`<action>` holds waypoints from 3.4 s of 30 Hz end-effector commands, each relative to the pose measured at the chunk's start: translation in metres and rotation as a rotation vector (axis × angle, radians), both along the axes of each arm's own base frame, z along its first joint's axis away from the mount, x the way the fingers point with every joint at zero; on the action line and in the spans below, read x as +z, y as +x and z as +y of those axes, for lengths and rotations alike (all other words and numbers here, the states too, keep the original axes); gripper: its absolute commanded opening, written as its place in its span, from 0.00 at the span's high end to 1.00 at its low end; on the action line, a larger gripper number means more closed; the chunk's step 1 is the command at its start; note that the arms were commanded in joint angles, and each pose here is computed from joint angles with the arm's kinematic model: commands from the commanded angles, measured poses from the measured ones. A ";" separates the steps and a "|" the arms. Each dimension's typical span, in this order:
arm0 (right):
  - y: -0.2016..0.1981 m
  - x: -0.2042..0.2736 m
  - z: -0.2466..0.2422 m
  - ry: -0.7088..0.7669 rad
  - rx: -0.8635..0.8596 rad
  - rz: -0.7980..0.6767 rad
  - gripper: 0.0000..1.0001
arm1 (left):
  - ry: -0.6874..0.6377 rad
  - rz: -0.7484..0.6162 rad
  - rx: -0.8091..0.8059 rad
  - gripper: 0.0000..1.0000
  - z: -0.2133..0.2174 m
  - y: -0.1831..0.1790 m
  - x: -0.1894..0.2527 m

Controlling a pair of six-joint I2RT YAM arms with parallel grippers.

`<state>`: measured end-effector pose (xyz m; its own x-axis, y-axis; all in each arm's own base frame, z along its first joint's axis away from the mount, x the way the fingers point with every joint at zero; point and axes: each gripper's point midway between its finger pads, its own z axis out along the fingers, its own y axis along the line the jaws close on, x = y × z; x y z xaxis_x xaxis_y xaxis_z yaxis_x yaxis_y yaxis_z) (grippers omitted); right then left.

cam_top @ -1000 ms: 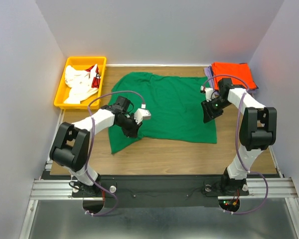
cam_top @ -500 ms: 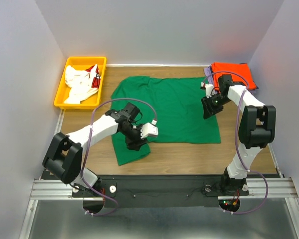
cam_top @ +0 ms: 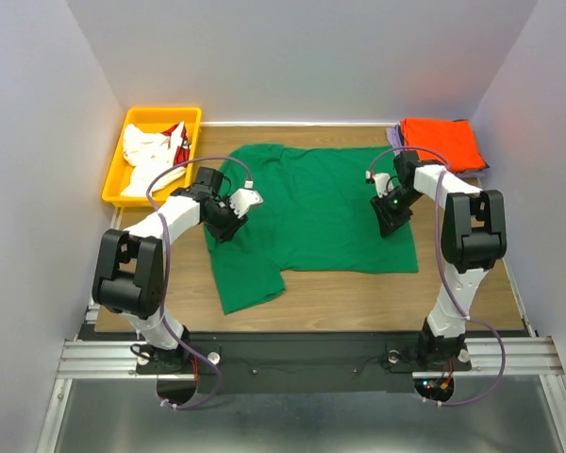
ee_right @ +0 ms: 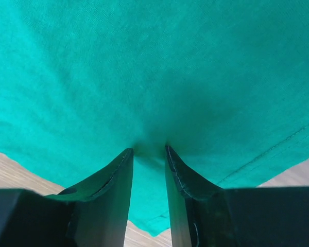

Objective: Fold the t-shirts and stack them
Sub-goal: Flatten the tshirt out

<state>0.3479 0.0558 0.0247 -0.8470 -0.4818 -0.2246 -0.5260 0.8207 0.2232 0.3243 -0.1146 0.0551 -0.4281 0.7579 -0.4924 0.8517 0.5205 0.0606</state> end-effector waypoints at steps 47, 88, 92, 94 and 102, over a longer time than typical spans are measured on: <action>0.108 0.042 0.014 0.028 -0.172 -0.197 0.66 | -0.548 -0.308 0.319 0.55 -0.102 0.275 0.135; 0.112 0.044 0.010 0.021 -0.191 -0.207 0.66 | -0.034 -0.265 0.094 0.35 -0.124 0.273 -0.018; 0.112 0.042 0.011 0.020 -0.187 -0.203 0.66 | -0.042 -0.232 0.087 0.45 -0.121 0.273 -0.022; 0.110 0.040 0.010 0.017 -0.186 -0.198 0.67 | -0.038 -0.232 0.081 0.54 -0.119 0.273 -0.022; 0.098 0.015 -0.002 -0.055 -0.196 -0.142 0.68 | -0.100 -0.330 0.203 1.00 -0.088 0.303 0.008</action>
<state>0.4424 0.0635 0.0381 -0.8891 -0.3337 -0.3133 -0.3950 0.9052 0.1567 0.6046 -0.2334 0.0396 -0.3512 0.6798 -0.6439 0.7522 0.6143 0.2383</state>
